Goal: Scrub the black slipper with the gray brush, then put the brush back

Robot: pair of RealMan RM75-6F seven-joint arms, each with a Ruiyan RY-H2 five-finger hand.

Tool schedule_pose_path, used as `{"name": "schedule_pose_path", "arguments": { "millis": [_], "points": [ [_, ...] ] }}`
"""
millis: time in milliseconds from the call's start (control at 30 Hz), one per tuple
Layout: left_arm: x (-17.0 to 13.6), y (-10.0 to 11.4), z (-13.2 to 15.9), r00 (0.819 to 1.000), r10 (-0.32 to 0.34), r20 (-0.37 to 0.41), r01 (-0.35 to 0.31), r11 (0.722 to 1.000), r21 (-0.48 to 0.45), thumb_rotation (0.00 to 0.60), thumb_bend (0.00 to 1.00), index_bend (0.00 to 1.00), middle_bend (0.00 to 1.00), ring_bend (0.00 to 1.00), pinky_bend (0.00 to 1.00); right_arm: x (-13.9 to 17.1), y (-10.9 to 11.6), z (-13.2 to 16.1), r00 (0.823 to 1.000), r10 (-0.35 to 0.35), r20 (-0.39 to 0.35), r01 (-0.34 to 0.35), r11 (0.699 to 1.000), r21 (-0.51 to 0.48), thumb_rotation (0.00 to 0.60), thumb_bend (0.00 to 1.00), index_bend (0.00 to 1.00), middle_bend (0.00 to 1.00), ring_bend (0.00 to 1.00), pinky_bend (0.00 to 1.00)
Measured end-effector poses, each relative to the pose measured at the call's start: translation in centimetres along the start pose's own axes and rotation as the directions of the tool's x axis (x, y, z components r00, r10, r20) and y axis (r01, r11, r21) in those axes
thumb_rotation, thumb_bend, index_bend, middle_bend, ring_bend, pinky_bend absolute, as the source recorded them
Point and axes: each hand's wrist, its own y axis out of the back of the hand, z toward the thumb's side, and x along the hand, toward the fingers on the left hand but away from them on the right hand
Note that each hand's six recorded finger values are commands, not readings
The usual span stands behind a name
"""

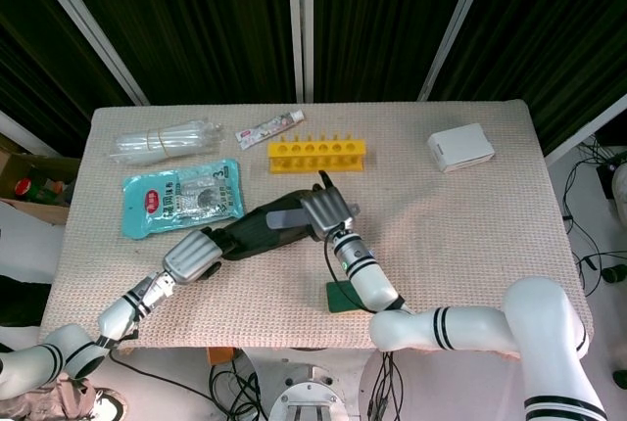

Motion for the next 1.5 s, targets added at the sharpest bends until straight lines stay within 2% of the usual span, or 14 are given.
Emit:
{"name": "schedule_pose_path", "arguments": {
  "millis": [233, 433, 533, 633, 767, 900, 1067, 1133, 1233, 1500],
  "points": [
    [0.0, -0.1, 0.0, 1.000, -0.001, -0.002, 0.001, 1.000, -0.006, 0.600, 0.43, 0.26, 0.38, 0.30, 0.44, 0.3, 0.3, 0.1, 1.000, -0.005, -0.010, 0.005, 0.999, -0.035, 0.600, 0.51, 0.85, 0.75, 0.24, 0.00],
    [-0.1, 0.2, 0.0, 1.000, 0.012, -0.006, -0.012, 1.000, -0.013, 0.600, 0.43, 0.26, 0.38, 0.30, 0.44, 1.7, 2.1, -1.6, 0.999, -0.041, -0.009, 0.040, 0.998, -0.049, 0.600, 0.51, 0.86, 0.75, 0.24, 0.00],
    [-0.2, 0.7, 0.0, 0.999, 0.038, -0.008, -0.038, 0.999, -0.030, 0.600, 0.40, 0.25, 0.37, 0.29, 0.43, 3.1, 3.4, -3.7, 0.998, -0.066, 0.010, 0.067, 0.997, -0.045, 0.600, 0.51, 0.86, 0.75, 0.24, 0.00],
    [-0.4, 1.5, -0.1, 0.997, 0.082, -0.013, -0.082, 0.995, -0.065, 0.600, 0.33, 0.23, 0.33, 0.28, 0.41, 4.8, 4.6, -6.6, 0.994, -0.093, 0.049, 0.095, 0.995, -0.035, 0.600, 0.52, 0.86, 0.75, 0.24, 0.00],
    [-0.8, 2.9, -0.4, 0.987, 0.159, -0.028, -0.161, 0.979, -0.127, 0.600, 0.26, 0.22, 0.30, 0.27, 0.41, 7.4, 4.9, -11.2, 0.988, -0.109, 0.114, 0.111, 0.994, -0.017, 0.600, 0.51, 0.86, 0.75, 0.24, 0.00],
    [-1.6, 5.0, -1.3, 0.963, 0.262, -0.061, -0.269, 0.946, -0.182, 0.600, 0.24, 0.22, 0.30, 0.27, 0.41, 10.2, 3.3, -15.0, 0.982, -0.091, 0.164, 0.093, 0.996, -0.003, 0.600, 0.51, 0.86, 0.75, 0.24, 0.00],
    [-3.3, 7.6, -4.0, 0.912, 0.378, -0.159, -0.404, 0.897, -0.182, 0.600, 0.24, 0.22, 0.30, 0.27, 0.41, 11.9, 0.7, -18.2, 0.975, -0.066, 0.212, 0.059, 0.998, 0.039, 0.600, 0.51, 0.86, 0.75, 0.24, 0.00],
    [-4.0, 8.2, -5.2, 0.897, 0.395, -0.197, -0.428, 0.888, -0.169, 0.600, 0.24, 0.22, 0.30, 0.27, 0.40, 12.5, -0.6, -19.4, 0.972, -0.053, 0.230, 0.039, 0.997, 0.064, 0.600, 0.51, 0.86, 0.75, 0.24, 0.00],
    [-4.9, 8.6, -6.3, 0.887, 0.399, -0.234, -0.440, 0.885, -0.156, 0.600, 0.24, 0.22, 0.30, 0.27, 0.40, 13.1, -2.5, -20.8, 0.968, -0.035, 0.250, 0.011, 0.995, 0.097, 0.600, 0.51, 0.86, 0.75, 0.24, 0.00],
    [-6.0, 8.8, -7.5, 0.875, 0.394, -0.281, -0.447, 0.881, -0.154, 0.600, 0.24, 0.22, 0.30, 0.27, 0.40, 13.2, -5.5, -21.3, 0.965, -0.018, 0.261, -0.011, 0.994, 0.110, 0.600, 0.51, 0.86, 0.75, 0.24, 0.00]
  ]
}}
